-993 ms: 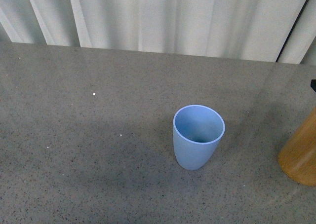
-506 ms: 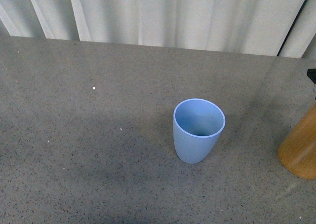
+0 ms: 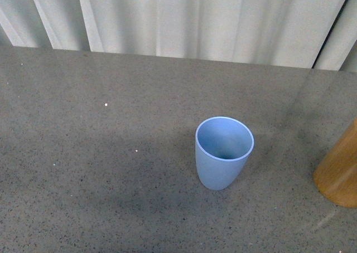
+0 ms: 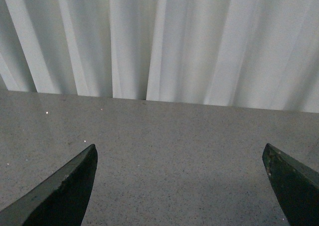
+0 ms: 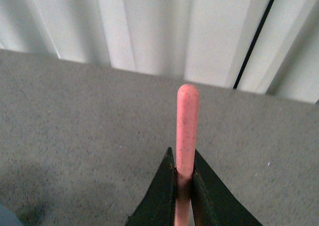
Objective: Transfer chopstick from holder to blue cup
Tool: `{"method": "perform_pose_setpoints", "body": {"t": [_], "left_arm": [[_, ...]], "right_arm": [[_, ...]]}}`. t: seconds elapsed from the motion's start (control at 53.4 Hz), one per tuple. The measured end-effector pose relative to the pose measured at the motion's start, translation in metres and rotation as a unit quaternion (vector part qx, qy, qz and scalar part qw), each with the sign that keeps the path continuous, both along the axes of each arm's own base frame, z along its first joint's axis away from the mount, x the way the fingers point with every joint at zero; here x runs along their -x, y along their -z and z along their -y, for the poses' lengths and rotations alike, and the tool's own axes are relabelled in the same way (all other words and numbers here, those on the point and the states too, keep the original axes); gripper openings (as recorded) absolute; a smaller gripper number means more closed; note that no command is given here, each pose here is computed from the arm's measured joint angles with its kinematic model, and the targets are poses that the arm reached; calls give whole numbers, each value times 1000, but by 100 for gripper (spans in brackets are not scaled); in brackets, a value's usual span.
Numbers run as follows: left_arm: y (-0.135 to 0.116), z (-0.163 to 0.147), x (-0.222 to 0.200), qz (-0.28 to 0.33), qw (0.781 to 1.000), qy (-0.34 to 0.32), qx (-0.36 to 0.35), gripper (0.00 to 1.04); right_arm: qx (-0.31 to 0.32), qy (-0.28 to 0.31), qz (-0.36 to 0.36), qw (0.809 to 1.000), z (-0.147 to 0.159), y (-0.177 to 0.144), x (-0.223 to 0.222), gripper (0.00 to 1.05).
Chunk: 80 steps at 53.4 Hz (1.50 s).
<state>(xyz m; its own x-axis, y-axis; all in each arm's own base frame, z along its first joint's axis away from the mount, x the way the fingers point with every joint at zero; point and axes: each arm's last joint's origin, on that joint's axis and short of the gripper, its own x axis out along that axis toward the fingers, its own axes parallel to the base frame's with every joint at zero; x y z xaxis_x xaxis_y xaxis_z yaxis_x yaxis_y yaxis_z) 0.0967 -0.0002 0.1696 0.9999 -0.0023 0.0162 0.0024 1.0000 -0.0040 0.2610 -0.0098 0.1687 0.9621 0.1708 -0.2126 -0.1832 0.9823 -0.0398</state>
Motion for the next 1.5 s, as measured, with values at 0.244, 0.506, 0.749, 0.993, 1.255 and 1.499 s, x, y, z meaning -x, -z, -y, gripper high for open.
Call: {"method": "perform_pose_setpoints", "body": {"t": [0.244, 0.506, 0.749, 0.993, 1.255, 1.499], "left_arm": [[0, 0, 0, 0, 1000, 0, 0, 98], [0, 0, 0, 0, 1000, 0, 0, 98], [0, 0, 0, 0, 1000, 0, 0, 98], [0, 0, 0, 0, 1000, 0, 0, 98], [0, 0, 0, 0, 1000, 0, 0, 98], [0, 0, 0, 0, 1000, 0, 0, 98]], "right_arm": [[-17, -53, 110, 992, -29, -66, 10, 3], [-44, -143, 116, 982, -94, -77, 15, 3], [-41, -180, 86, 979, -133, -49, 12, 3], [-34, -193, 62, 979, -152, -26, 9, 3], [-26, -199, 37, 979, -162, 0, 3, 3], [-17, -184, 17, 983, -163, 22, -1, 18]]}}
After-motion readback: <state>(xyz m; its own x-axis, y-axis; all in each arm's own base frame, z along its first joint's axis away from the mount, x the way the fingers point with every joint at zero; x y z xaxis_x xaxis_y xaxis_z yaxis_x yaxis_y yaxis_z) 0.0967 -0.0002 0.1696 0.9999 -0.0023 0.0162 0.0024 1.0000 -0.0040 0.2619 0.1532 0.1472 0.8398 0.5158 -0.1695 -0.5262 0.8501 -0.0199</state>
